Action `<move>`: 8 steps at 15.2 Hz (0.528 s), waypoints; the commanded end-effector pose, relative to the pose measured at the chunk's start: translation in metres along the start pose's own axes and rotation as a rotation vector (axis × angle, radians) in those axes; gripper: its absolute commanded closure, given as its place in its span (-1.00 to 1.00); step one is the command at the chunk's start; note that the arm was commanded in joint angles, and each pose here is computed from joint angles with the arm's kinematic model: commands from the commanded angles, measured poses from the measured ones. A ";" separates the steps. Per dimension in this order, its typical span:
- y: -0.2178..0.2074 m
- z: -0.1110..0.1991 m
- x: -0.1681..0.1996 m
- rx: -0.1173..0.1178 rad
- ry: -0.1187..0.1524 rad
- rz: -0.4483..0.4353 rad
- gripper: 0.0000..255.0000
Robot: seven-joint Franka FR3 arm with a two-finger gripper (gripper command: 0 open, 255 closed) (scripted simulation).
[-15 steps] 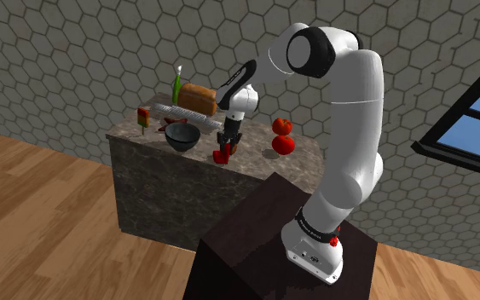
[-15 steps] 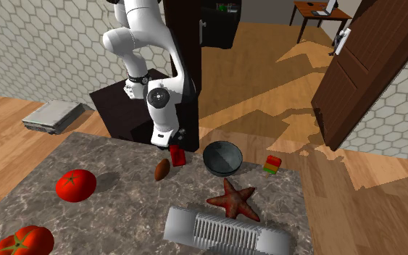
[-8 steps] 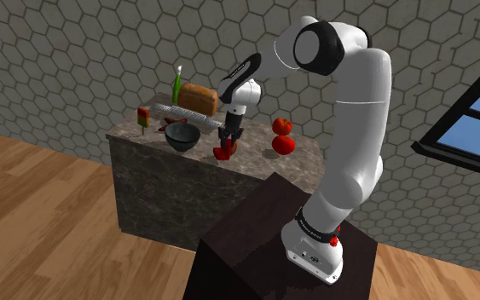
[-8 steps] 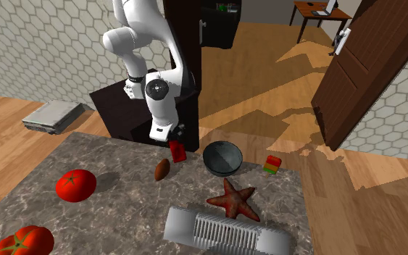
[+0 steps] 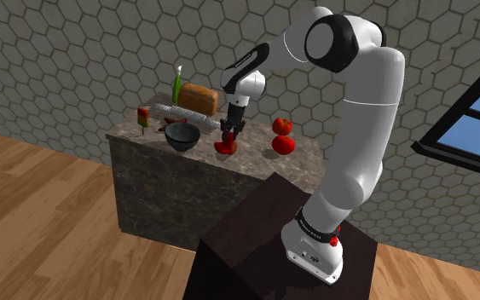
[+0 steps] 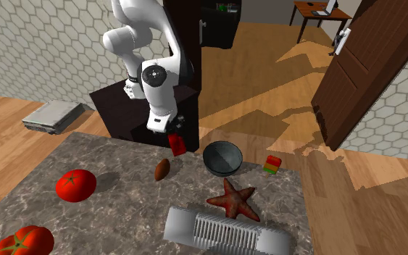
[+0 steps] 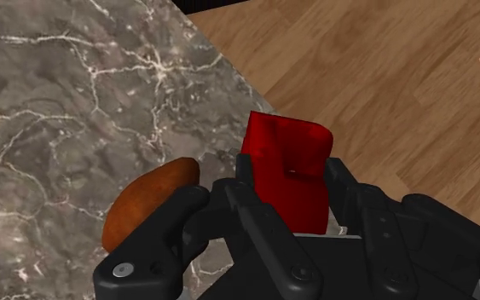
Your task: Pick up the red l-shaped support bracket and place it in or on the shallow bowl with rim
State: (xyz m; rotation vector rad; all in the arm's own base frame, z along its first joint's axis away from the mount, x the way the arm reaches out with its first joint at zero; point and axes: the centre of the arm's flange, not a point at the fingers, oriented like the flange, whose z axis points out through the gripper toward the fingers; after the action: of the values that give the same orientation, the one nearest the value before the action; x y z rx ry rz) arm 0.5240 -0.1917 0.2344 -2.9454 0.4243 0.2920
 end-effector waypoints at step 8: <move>-0.005 -0.047 -0.009 0.000 0.000 0.000 1.00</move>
State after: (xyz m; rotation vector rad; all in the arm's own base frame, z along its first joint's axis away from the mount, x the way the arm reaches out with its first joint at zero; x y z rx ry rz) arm 0.5243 -0.1923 0.2756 -2.9455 0.4243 0.2918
